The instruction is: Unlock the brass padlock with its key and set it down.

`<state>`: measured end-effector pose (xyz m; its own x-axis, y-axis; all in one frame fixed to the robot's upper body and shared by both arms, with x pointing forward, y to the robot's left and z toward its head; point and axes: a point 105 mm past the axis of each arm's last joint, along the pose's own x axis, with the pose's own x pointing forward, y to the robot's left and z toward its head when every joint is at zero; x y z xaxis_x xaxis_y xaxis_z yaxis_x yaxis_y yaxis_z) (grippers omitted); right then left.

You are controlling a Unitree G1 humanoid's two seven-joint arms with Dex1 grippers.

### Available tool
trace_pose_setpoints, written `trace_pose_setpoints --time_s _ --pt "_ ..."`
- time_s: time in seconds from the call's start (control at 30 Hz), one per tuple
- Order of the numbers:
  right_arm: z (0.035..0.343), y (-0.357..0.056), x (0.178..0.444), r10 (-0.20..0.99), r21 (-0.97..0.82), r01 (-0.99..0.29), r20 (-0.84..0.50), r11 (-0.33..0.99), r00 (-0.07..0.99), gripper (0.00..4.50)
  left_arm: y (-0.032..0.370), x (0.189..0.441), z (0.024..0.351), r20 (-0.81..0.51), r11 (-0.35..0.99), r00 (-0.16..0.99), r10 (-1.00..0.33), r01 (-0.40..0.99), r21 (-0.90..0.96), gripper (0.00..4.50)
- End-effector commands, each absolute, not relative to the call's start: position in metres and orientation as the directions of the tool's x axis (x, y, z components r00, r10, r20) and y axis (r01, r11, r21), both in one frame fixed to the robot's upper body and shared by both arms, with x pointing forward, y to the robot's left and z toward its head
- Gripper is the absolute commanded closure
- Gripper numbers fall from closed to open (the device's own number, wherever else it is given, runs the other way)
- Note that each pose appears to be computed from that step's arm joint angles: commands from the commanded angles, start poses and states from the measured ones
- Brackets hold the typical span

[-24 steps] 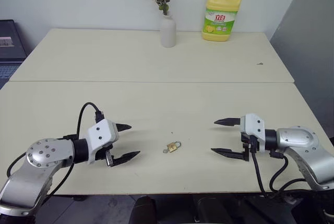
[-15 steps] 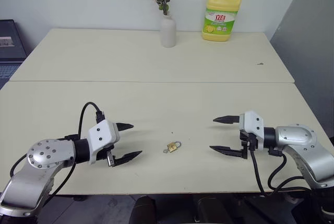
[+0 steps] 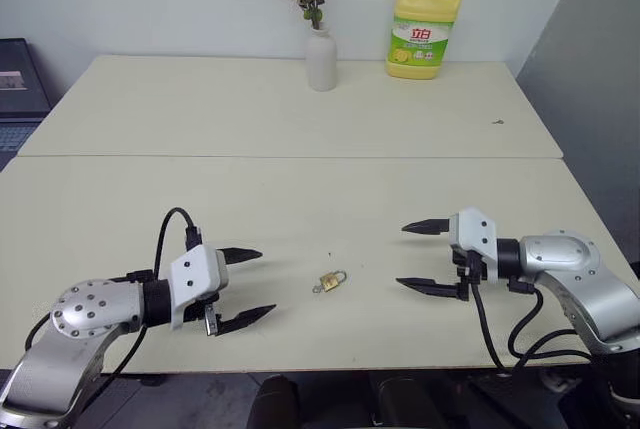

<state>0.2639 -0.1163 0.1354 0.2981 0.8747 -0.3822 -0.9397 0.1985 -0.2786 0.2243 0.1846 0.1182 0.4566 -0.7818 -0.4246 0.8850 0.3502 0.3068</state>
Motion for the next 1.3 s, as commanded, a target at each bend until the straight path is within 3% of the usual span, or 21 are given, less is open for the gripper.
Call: trace_pose_setpoints --time_s 0.03,0.13,0.23,0.43,0.73,1.3 --pt "0.145 -0.1 0.259 0.903 -0.267 -0.954 -0.362 0.138 0.232 0.0 0.188 0.222 0.13 -0.419 0.308 0.435 -0.797 0.889 0.338 0.01" --pt "0.145 -0.089 0.259 0.908 -0.265 -0.959 -0.369 0.101 0.198 0.0 0.191 0.222 0.134 -0.42 0.291 0.427 -0.801 0.89 0.351 0.01" --pt "0.134 -0.068 0.261 0.892 -0.262 -0.964 -0.424 0.043 0.154 0.0 0.198 0.209 0.132 -0.484 0.249 0.35 -0.802 0.933 0.261 0.01" --pt "0.123 -0.03 0.256 0.869 -0.245 -0.96 -0.495 -0.135 0.005 0.0 0.208 0.208 0.132 -0.509 0.259 0.366 -0.78 0.927 0.27 0.01" --pt "0.105 -0.014 0.271 0.786 -0.269 -0.925 -0.616 -0.269 -0.049 0.0 0.207 0.208 0.128 -0.515 0.246 0.371 -0.772 0.923 0.296 0.01" --pt "0.094 -0.007 0.28 0.742 -0.211 -0.938 -0.667 -0.275 -0.067 0.0 0.204 0.209 0.122 -0.526 0.221 0.353 -0.774 0.928 0.299 0.01"
